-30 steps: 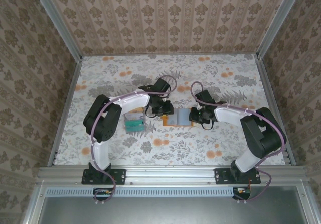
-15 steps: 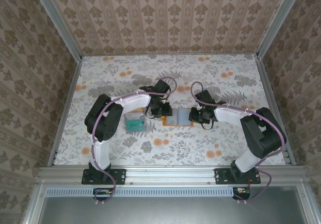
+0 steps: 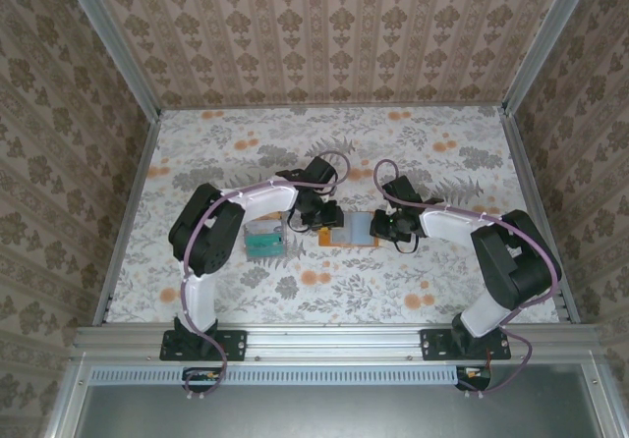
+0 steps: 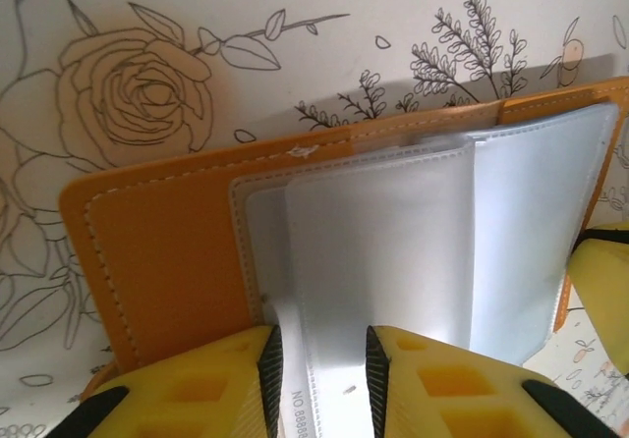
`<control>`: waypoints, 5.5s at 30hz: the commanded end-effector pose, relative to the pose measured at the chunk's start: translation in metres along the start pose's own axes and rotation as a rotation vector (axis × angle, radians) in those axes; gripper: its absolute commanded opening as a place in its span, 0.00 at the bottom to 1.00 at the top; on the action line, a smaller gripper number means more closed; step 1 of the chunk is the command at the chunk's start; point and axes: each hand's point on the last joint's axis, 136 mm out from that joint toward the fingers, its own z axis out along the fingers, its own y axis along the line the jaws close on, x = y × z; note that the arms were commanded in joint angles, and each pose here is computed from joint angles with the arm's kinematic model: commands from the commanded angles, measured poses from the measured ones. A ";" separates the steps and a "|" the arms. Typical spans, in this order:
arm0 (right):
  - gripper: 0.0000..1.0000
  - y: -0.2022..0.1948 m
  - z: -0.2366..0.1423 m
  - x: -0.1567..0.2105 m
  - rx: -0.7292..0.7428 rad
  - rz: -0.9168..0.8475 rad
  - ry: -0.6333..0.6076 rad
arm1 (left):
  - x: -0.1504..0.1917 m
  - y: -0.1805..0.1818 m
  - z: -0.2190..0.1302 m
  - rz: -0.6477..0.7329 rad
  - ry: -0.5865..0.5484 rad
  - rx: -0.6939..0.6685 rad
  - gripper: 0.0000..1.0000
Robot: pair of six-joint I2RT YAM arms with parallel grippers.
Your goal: Take the credit cards out of the card holder
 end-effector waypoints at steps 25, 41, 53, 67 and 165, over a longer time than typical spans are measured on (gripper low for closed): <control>0.20 0.001 0.001 0.005 0.012 -0.001 0.025 | -0.003 -0.068 -0.012 0.183 -0.002 0.155 0.56; 0.25 -0.013 -0.032 -0.016 0.039 0.011 -0.081 | 0.000 -0.088 -0.014 0.240 0.008 0.196 0.50; 0.24 0.032 -0.040 -0.021 -0.122 -0.032 -0.085 | -0.016 -0.023 -0.031 0.109 -0.065 0.087 0.32; 0.18 0.083 -0.010 -0.008 -0.243 -0.026 0.025 | -0.010 0.021 -0.011 0.034 -0.019 0.012 0.17; 0.20 0.061 0.014 -0.008 -0.322 -0.004 0.194 | 0.005 0.034 0.007 0.049 0.040 -0.071 0.01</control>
